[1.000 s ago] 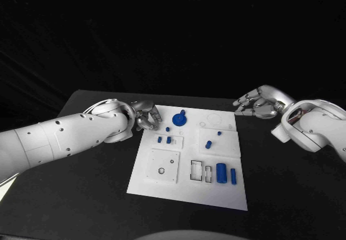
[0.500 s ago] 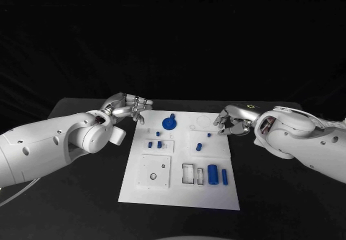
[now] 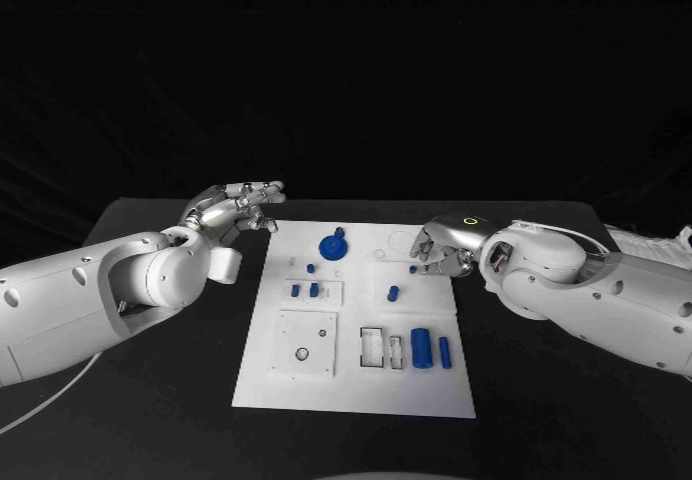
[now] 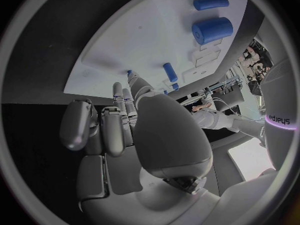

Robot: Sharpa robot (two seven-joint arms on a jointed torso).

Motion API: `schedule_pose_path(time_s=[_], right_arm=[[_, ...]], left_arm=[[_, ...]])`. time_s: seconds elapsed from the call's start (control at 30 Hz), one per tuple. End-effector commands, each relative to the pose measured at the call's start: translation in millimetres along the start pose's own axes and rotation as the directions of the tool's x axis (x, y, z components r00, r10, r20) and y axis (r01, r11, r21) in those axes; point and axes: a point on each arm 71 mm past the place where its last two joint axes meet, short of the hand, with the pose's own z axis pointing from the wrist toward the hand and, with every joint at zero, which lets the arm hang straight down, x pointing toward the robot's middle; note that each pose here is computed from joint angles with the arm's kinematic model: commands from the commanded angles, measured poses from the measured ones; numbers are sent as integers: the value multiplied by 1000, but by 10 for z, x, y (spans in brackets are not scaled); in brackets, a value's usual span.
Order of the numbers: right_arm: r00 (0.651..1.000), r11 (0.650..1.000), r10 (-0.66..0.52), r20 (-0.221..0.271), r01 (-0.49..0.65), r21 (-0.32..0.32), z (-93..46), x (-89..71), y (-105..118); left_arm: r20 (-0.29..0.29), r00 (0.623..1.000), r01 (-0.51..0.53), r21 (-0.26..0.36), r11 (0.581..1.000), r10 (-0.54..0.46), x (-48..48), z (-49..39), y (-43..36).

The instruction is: Assemble the parts on the task board

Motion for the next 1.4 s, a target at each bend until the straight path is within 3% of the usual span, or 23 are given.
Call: schedule_pose_path(time_s=[0.03, 0.87, 1.4], right_arm=[[999, 999, -40, -23, 40, 4, 23, 40, 15], [995, 999, -46, -93, 44, -18, 106, 188, 119], [996, 996, -93, -14, 93, -1, 105, 152, 188]], left_arm=[[1, 999, 48, 20, 999, -48, 27, -10, -16], [-13, 998, 55, 9, 998, -55, 81, -30, -11], [-5, 999, 52, 6, 999, -52, 65, -38, -13]])
